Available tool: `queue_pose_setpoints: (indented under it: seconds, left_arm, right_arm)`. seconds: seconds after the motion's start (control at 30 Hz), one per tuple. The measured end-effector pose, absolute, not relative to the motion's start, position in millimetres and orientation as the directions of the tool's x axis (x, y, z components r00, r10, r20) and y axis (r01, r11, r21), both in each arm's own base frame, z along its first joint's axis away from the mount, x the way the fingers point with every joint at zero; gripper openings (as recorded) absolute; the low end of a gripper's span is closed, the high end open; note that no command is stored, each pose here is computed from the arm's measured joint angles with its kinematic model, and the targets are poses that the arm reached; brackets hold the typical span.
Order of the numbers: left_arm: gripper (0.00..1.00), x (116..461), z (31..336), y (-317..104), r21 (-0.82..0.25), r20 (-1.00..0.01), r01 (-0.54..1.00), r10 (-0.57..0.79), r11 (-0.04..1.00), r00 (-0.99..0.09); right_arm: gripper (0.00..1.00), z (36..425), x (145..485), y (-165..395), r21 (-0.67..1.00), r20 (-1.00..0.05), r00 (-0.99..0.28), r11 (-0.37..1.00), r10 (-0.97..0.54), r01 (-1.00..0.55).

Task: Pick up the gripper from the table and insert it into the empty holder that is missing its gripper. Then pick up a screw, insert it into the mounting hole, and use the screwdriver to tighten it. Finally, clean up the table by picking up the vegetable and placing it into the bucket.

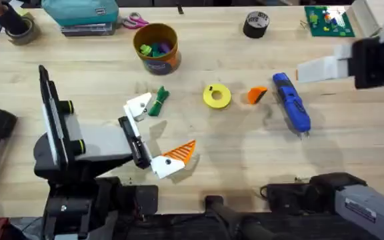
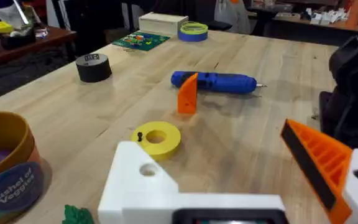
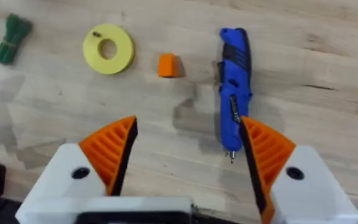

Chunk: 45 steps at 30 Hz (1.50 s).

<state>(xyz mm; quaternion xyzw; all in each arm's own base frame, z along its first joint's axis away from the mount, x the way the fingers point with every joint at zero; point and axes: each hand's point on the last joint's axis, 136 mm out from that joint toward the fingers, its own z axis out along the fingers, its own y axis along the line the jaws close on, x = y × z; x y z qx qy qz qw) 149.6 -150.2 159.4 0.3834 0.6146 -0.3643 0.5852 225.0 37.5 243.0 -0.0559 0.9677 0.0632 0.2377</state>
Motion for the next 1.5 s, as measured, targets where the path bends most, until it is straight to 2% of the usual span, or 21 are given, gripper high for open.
queue_pose_setpoints:
  seconds: [0.33, 0.63, 0.73, 0.77, 0.97, 1.07, 1.27, 1.5]
  left_arm:
    - [0.986, 149.6, 159.4, -150.2, 0.001, -0.999, 0.898, 0.045, 0.441, -0.021]
    - [0.986, 149.6, 159.4, -150.2, 0.001, -0.999, 0.898, 0.045, 0.441, -0.021]
    - [0.986, 149.6, 159.4, -150.2, 0.001, -0.999, 0.898, 0.045, 0.441, -0.021]
    - [0.985, 149.6, 159.4, -150.2, 0.001, -0.999, 0.898, 0.045, 0.441, -0.021]
    - [0.985, 149.6, 159.4, -150.2, 0.001, -0.999, 0.898, 0.045, 0.441, -0.021]
    - [0.985, 149.6, 159.4, -150.2, 0.001, -0.999, 0.898, 0.045, 0.441, -0.021]
    - [0.985, 149.6, 159.4, -150.2, 0.001, -0.999, 0.898, 0.045, 0.441, -0.021]
    - [0.985, 149.6, 159.4, -150.2, 0.001, -0.999, 0.898, 0.045, 0.441, -0.021]
  right_arm:
    - [0.997, 237.6, 224.3, 84.8, 0.074, -0.363, -0.892, 0.946, -0.269, -0.316]
    - [0.997, 233.8, 214.0, 94.3, 0.097, -0.331, -0.91, 0.951, -0.249, -0.295]
    - [0.997, 219.6, 209.3, 90.5, 0.088, -0.297, -0.924, 0.956, -0.242, -0.279]
    - [0.997, 199.8, 209.2, 87.2, 0.069, -0.268, -0.933, 0.961, -0.241, -0.268]
    - [0.997, 168.6, 220.9, 88.5, 0.055, -0.275, -0.932, 0.964, -0.237, -0.262]
    - [0.997, 154.2, 225.4, 89.5, 0.049, -0.247, -0.939, 0.965, -0.239, -0.259]
    - [0.997, 127.1, 248.7, 92.5, 0.043, -0.197, -0.954, 0.971, -0.224, -0.237]
    - [0.997, 106.1, 272.0, 95.9, 0.039, -0.193, -0.955, 0.971, -0.225, -0.237]
